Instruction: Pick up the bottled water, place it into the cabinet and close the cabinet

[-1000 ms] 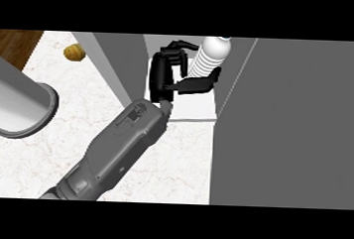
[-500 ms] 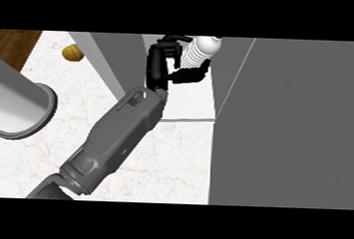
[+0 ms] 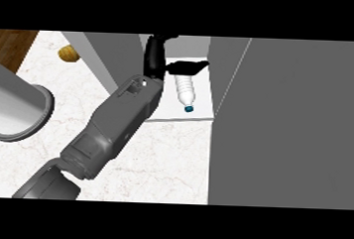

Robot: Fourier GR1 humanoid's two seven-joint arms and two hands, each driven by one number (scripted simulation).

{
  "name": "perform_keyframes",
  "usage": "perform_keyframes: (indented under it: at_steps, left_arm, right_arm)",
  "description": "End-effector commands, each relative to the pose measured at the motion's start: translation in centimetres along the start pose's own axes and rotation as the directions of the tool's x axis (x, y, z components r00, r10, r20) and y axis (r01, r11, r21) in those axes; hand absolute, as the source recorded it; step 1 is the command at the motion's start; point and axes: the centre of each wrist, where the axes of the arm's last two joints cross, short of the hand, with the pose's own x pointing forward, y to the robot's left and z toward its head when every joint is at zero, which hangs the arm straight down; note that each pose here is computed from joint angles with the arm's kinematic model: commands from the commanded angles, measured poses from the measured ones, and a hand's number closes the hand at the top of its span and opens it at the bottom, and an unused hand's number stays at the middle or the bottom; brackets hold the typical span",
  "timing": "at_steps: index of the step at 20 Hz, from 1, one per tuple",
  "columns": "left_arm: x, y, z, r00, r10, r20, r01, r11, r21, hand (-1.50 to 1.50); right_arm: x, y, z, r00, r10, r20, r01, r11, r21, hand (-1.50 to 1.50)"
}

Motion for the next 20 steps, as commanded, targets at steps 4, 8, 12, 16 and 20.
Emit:
perform_keyframes:
  at_steps: [4, 8, 12, 16, 20]
  left_arm:
    - [1.0, 0.2, -1.2, 0.998, 0.055, 0.005, -0.055, 0.998, -0.013, -1.5]
    - [-0.9, 0.7, -0.1, 0.99, 0.125, 0.071, -0.123, 0.992, -0.027, -1.5]
    - [3.7, -0.3, -2.2, 0.955, 0.288, 0.073, -0.278, 0.953, -0.124, -1.5]
    - [3.0, -0.7, -0.8, 0.936, 0.347, 0.05, -0.334, 0.926, -0.173, -1.5]
    - [2.3, -1.0, 0.8, 0.935, 0.354, 0.036, -0.339, 0.918, -0.207, -1.5]
  right_arm:
    - [1.8, 1.0, -1.6, 0.999, 0.005, 0.049, -0.006, 1.0, 0.014, -1.5]
    - [2.6, 0.4, -1.2, 0.998, -0.001, 0.061, 0.0, 1.0, 0.017, -1.5]
    - [2.4, 0.7, -1.4, 0.999, 0.024, 0.049, -0.024, 1.0, 0.014, -1.5]
    - [1.7, -0.1, -1.0, 0.999, 0.016, 0.041, -0.016, 1.0, 0.004, -1.5]
    - [3.8, 1.5, -0.6, 1.0, 0.018, 0.022, -0.019, 0.999, 0.029, -1.5]
